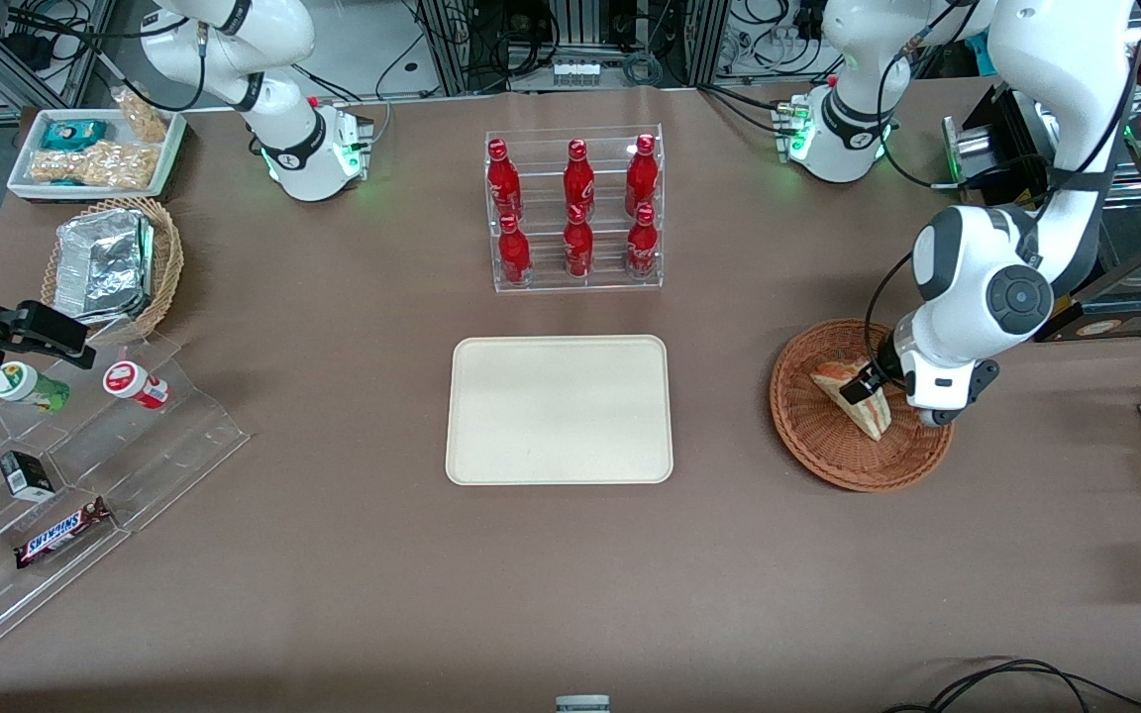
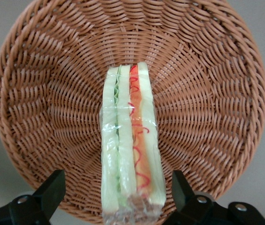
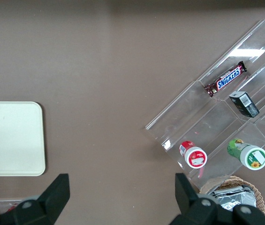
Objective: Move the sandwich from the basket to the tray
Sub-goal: 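Close the left gripper on the wrapped sandwich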
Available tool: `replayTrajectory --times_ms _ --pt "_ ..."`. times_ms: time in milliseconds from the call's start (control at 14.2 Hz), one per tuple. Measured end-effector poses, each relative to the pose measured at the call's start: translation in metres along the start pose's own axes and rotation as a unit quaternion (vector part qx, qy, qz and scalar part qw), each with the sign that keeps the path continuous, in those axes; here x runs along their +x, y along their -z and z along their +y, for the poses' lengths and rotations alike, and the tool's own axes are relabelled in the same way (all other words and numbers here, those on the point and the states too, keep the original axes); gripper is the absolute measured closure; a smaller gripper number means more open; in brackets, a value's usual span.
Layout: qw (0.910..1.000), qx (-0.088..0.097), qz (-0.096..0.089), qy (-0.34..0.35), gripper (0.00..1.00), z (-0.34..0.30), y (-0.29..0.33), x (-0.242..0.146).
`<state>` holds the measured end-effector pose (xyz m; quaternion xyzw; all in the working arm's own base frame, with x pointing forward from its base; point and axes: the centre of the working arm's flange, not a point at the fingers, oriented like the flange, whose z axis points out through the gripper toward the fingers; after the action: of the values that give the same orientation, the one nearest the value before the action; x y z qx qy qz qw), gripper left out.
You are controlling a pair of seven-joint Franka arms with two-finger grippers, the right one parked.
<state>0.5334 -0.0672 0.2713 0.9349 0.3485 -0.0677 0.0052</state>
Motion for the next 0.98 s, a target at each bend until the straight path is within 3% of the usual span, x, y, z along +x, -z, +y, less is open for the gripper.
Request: replayTrajectory --times_ms 421,702,772,982 --pt "0.9997 0.004 -0.013 0.02 0.04 0.001 -0.028 0.003" --pt "0.9992 -0.004 -0.007 0.038 0.41 0.005 -0.021 0.01" --pt "0.9992 -0.005 -0.006 0.039 0.55 0.007 -0.016 0.013" --pt "0.9989 0.017 -0.025 0.036 0.72 0.016 0.02 0.019"
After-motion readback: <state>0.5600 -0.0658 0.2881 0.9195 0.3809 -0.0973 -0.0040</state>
